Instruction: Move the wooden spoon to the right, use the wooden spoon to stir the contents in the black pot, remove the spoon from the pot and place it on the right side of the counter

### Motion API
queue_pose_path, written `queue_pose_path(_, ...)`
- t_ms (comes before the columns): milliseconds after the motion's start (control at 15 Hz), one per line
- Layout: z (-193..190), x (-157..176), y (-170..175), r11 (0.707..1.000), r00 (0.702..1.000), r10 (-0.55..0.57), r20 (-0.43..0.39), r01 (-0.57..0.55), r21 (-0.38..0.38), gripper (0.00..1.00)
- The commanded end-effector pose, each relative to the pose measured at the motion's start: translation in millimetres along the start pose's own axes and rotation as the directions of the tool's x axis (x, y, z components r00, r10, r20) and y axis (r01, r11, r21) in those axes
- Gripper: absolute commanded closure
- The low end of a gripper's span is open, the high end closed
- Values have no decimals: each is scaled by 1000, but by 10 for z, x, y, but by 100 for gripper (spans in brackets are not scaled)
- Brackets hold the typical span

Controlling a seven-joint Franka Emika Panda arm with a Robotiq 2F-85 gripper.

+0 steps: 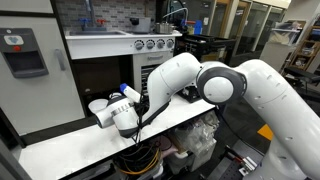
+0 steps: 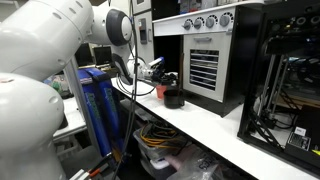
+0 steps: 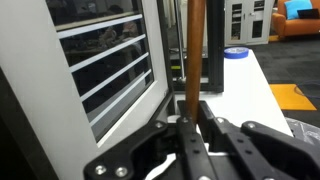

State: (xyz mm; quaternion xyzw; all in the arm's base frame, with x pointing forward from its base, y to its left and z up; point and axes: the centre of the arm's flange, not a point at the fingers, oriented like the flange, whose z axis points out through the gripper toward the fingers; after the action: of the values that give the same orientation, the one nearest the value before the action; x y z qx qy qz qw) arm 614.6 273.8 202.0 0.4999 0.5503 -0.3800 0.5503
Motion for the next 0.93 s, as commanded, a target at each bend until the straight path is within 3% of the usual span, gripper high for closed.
queue_pose_path(0,105,15,2,1000,1000,-5,11,5,18,97)
queue_pose_path(867,-268,90,102,1000,998,6,-69,-8,-28,97)
